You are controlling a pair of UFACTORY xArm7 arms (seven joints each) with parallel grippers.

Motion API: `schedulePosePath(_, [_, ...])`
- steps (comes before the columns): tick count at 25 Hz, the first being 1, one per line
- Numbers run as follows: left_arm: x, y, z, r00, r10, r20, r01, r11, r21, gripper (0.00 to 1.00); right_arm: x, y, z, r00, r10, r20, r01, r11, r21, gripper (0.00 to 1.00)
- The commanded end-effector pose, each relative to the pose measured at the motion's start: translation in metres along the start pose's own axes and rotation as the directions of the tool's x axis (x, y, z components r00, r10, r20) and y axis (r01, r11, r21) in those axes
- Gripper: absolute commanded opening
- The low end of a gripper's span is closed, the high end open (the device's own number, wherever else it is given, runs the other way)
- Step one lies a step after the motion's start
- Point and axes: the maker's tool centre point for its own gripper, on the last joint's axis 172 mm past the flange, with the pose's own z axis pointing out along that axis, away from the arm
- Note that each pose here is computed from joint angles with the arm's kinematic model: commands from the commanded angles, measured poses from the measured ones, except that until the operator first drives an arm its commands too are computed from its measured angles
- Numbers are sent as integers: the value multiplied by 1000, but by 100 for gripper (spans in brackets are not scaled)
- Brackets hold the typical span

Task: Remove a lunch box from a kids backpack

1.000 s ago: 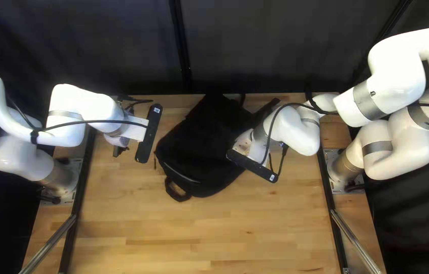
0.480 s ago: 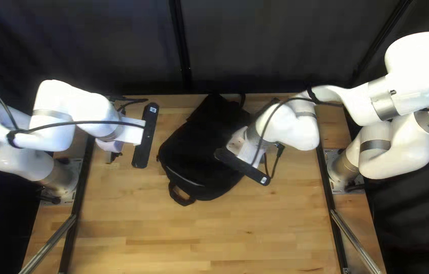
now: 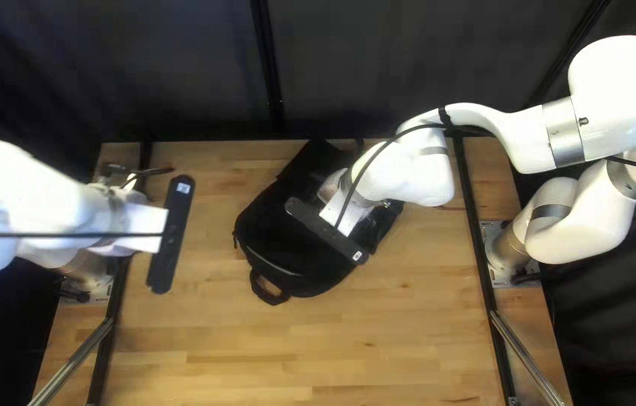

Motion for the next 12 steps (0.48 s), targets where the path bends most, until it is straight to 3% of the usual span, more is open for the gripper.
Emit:
schedulePosePath(1, [0, 0, 0, 1000, 0, 0, 0, 1000, 1, 100, 0, 0, 0, 1000, 0, 0, 0, 1000, 0, 100])
schedulePosePath(5, [-1, 2, 1, 1000, -22, 2, 22, 1000, -22, 100, 16, 29, 17, 996, 90, -7, -90, 996, 16, 100])
schedulePosePath(8, [0, 3, 2, 999, -40, -1, 40, 999, -16, 100, 44, 44, 33, 972, 237, 2, -236, 971, 28, 100])
schedulePosePath(12, [-4, 6, 5, 999, -49, 0, 49, 999, -11, 100, 74, 35, 41, 925, 380, 20, -380, 924, 29, 100])
